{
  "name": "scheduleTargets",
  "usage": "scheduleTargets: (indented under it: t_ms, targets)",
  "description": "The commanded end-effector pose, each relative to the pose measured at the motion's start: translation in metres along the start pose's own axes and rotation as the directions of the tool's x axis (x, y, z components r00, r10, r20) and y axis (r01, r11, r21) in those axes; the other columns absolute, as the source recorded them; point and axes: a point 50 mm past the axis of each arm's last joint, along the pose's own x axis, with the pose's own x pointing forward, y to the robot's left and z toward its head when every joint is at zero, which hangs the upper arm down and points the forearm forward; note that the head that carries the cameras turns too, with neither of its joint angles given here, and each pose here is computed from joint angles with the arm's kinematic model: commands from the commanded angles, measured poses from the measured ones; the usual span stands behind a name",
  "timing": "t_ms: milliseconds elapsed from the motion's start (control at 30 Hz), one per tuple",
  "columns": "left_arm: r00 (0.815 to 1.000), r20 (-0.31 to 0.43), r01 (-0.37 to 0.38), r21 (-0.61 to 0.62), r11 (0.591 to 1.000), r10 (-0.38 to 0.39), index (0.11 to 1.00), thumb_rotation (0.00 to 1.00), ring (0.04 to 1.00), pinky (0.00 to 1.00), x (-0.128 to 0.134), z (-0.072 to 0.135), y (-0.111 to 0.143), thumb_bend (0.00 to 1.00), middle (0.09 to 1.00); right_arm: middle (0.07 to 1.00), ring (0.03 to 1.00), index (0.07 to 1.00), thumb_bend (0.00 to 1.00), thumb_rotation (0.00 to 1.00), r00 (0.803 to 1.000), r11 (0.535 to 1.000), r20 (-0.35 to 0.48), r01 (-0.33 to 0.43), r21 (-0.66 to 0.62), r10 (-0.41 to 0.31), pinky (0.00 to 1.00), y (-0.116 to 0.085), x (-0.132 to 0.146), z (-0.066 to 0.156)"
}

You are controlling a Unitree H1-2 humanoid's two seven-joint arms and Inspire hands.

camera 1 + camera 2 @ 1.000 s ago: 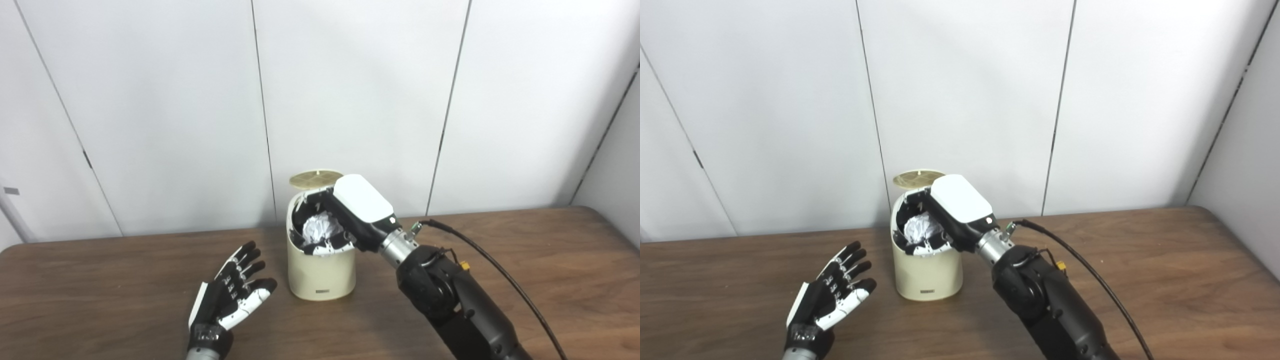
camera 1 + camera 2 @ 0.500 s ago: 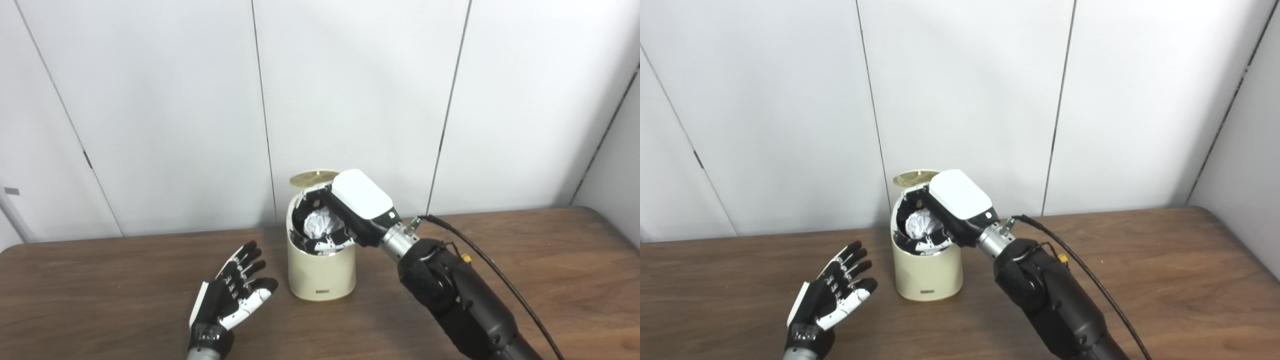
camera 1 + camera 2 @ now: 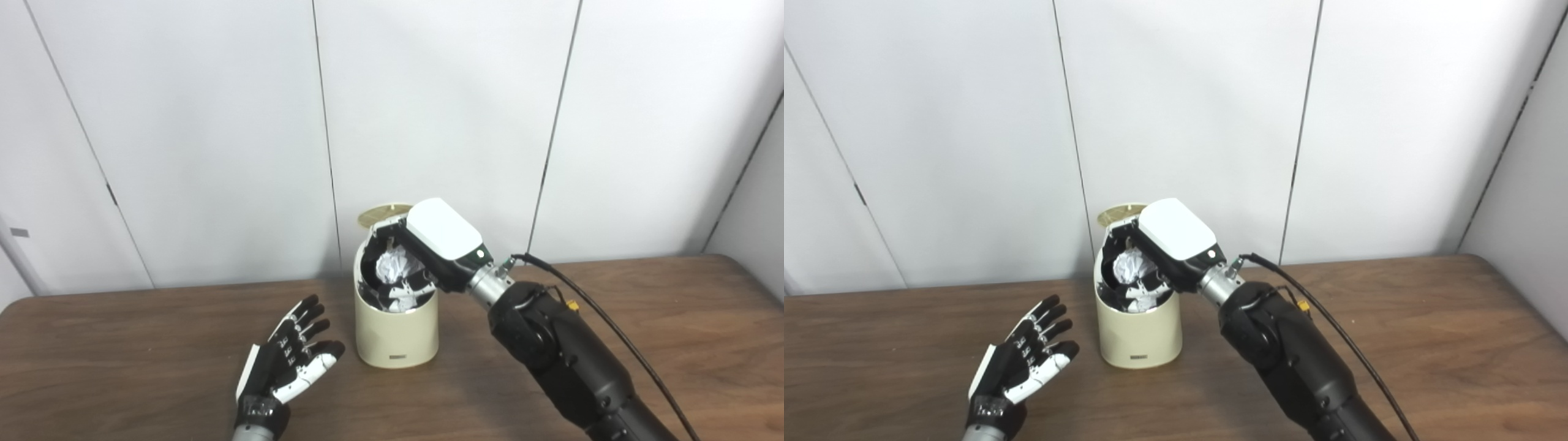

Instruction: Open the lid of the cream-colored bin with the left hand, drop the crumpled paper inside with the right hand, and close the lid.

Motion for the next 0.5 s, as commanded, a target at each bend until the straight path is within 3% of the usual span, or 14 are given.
scheduleTargets:
  t_ms: [0,333,467]
  targets:
    - [0.996,0.089,0.012,0.011,1.0,-0.013,0.93,0.19,0.852,0.74,0.0089,0.0182,-0.0046,0.73,0.892,0.509,0.406,0.518,0.5,0.0,0.993,0.994,0.065,0.098,-0.057,-0.094,0.34,-0.0333,0.0185,-0.0014]
    - [0.996,0.088,0.015,0.006,1.0,-0.015,0.93,0.19,0.852,0.74,0.0086,0.0194,-0.006,0.73,0.895,0.512,0.417,0.5,0.5,0.0,0.994,0.992,0.071,0.09,-0.092,-0.084,0.36,-0.0358,0.02,-0.0032]
    - [0.996,0.091,0.018,0.012,1.0,-0.019,0.928,0.2,0.85,0.73,0.0088,0.0195,-0.0049,0.73,0.893,0.513,0.437,0.501,0.51,0.0,1.0,0.993,0.026,0.011,-0.116,-0.008,0.41,-0.034,0.0178,-0.0028]
